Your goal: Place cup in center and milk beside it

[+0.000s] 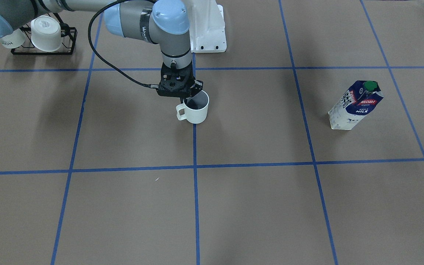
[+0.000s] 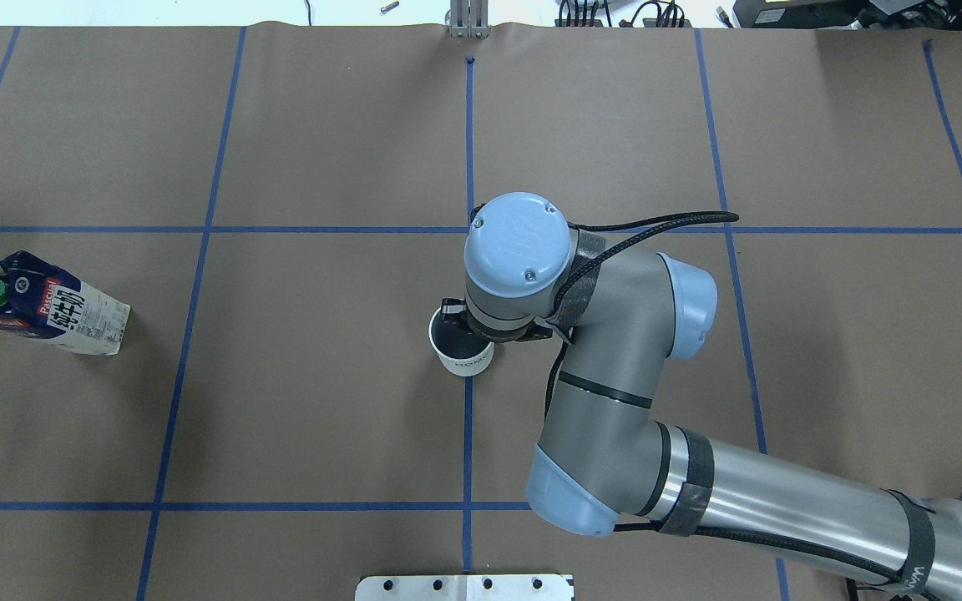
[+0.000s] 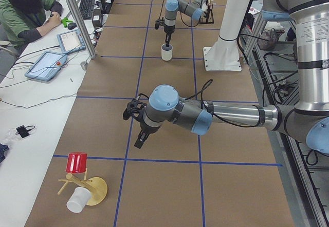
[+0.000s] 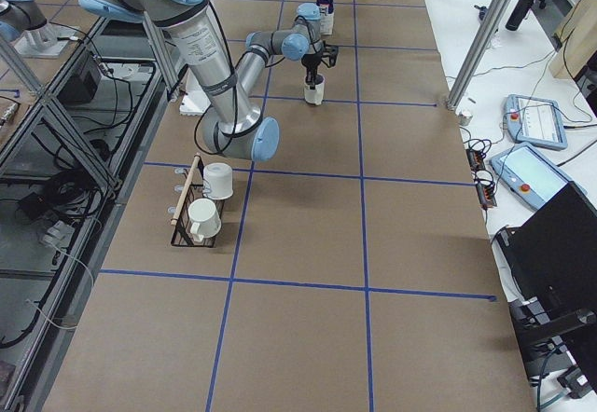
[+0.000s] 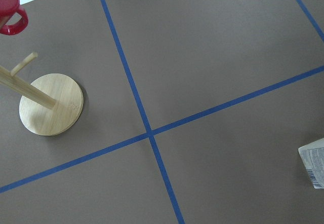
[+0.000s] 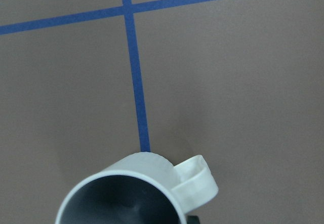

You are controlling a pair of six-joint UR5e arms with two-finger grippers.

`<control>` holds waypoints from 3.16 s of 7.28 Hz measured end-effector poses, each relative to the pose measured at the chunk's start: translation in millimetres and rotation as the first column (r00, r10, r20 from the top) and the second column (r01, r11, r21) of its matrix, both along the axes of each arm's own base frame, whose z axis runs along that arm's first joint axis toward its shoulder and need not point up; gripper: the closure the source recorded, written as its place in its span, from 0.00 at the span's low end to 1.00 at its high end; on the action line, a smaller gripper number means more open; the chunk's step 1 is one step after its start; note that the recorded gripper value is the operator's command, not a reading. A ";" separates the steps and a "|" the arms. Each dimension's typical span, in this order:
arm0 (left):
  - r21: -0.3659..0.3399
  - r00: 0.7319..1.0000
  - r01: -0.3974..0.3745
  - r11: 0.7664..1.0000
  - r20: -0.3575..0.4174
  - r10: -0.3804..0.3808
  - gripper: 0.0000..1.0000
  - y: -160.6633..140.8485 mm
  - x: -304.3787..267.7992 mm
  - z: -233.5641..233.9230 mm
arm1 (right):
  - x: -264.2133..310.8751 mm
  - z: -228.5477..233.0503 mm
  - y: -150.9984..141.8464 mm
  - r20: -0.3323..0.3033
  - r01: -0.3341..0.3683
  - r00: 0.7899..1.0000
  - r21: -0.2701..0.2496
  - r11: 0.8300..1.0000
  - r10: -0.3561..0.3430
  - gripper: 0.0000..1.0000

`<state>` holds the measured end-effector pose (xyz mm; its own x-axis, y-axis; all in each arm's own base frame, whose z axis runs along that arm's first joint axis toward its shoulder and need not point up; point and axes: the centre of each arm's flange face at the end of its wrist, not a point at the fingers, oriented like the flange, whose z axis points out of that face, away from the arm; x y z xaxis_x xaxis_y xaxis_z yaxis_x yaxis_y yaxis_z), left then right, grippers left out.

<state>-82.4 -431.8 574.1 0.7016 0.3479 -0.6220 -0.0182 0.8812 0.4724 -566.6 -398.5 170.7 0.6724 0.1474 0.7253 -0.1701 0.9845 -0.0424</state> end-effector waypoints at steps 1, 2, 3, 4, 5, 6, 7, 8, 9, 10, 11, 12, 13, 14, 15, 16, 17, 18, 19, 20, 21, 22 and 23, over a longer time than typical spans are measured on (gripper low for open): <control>0.000 1.000 0.000 1.000 0.000 0.000 0.01 0.0 0.0 0.2 | -0.3 -3.0 -0.5 0.002 -0.007 1.000 0.007 1.000 0.007 0.00; 0.000 1.000 0.000 1.000 -0.001 0.000 0.01 0.0 0.1 0.2 | 2.8 -9.9 -2.5 0.008 -0.020 1.000 0.024 0.999 0.020 0.00; 0.000 1.000 -0.001 1.000 -0.001 0.001 0.01 0.0 0.1 0.2 | 12.8 -22.5 -10.3 0.026 -0.039 0.999 0.043 0.998 0.038 0.00; 0.001 1.000 -0.002 1.000 -0.002 0.002 0.01 0.2 0.2 0.1 | 31.9 -34.3 -29.6 0.045 -0.057 0.997 0.055 0.997 0.054 0.00; 0.007 1.000 -0.003 1.000 -0.003 0.003 0.01 0.3 0.3 -2.6 | 58.6 -37.7 -57.5 0.055 -0.057 0.997 0.073 0.996 0.053 0.00; 0.028 1.000 -0.004 1.000 -0.004 0.004 0.01 0.5 0.5 -10.3 | 95.9 -29.0 -93.6 0.048 -0.033 0.998 0.107 0.994 0.028 0.00; 0.059 1.000 -0.008 0.998 -0.009 0.009 0.01 -0.6 1.9 -20.9 | 140.0 -8.8 -129.7 0.029 0.004 1.000 0.146 0.989 -0.008 0.00; 0.090 1.000 -0.019 0.996 -0.019 0.021 0.01 -4.5 6.6 -35.1 | 191.7 23.2 -163.8 0.000 0.052 0.999 0.185 0.981 -0.052 0.00; 0.093 0.999 -0.016 0.996 -0.048 0.020 0.00 -7.7 15.3 -53.0 | 246.0 64.4 -190.2 -0.038 0.103 0.995 0.220 0.970 -0.097 0.00; 0.053 0.995 0.006 0.999 -0.102 -0.001 0.00 -7.4 31.0 -76.2 | 299.4 111.2 -207.2 -0.086 0.161 0.986 0.256 0.953 -0.144 0.00; 0.004 0.989 0.022 1.000 -0.148 -0.022 0.00 -4.8 54.0 -102.4 | 352.9 163.2 -214.5 -0.135 0.228 0.971 0.281 0.932 -0.196 0.00; -0.038 0.986 0.028 0.999 -0.165 -0.034 0.00 -2.3 79.6 -120.9 | 406.6 215.7 -212.0 -0.162 0.284 0.956 0.288 0.915 -0.245 0.00; -0.072 0.985 0.032 0.997 -0.166 -0.044 0.01 0.1 106.6 -134.9 | 460.5 266.2 -200.9 -0.169 0.321 0.944 0.285 0.903 -0.282 0.00; -0.109 0.985 0.032 0.994 -0.168 -0.050 0.01 3.2 130.9 -144.9 | 510.4 314.7 -181.0 -0.167 0.333 0.940 0.268 0.904 -0.297 0.00; -0.145 0.985 0.025 0.989 -0.165 -0.049 0.01 6.5 150.8 -149.4 | 550.9 362.8 -152.7 -0.168 0.330 0.940 0.229 0.916 -0.297 0.00; -0.169 0.988 0.021 0.985 -0.148 -0.047 0.01 9.4 167.3 -149.0 | 579.2 407.1 -121.5 -0.183 0.339 0.934 0.184 0.923 -0.307 0.00; -0.188 0.993 0.027 0.982 -0.112 -0.049 0.01 13.0 185.3 -142.9 | 597.4 439.4 -95.6 -0.204 0.355 0.924 0.148 0.923 -0.322 0.00; -0.202 0.996 0.036 0.979 -0.075 -0.052 0.01 17.0 200.9 -134.4 | 605.8 455.9 -80.9 -0.214 0.363 0.919 0.128 0.923 -0.332 0.00; -0.217 0.997 0.041 0.975 -0.056 -0.054 0.01 19.0 212.1 -128.8 | 608.4 462.3 -75.5 -0.217 0.367 0.916 0.119 0.923 -0.337 0.00; -0.237 0.997 0.040 0.971 -0.054 -0.055 0.01 20.7 225.9 -128.2 | 608.9 464.8 -73.5 -0.218 0.369 0.915 0.115 0.922 -0.339 0.00; -0.256 0.997 0.039 0.966 -0.056 -0.055 0.03 22.3 244.6 -130.7 | 609.2 465.7 -73.1 -0.218 0.369 0.915 0.113 0.922 -0.339 0.00; -0.262 0.997 0.043 0.964 -0.046 -0.057 0.20 22.1 264.5 -131.4 | 609.3 466.1 -73.2 -0.219 0.369 0.915 0.112 0.923 -0.339 0.00; -0.262 0.998 0.048 0.964 -0.029 -0.058 0.55 19.8 278.1 -127.6 | 609.3 466.3 -73.2 -0.219 0.369 0.915 0.112 0.923 -0.339 0.00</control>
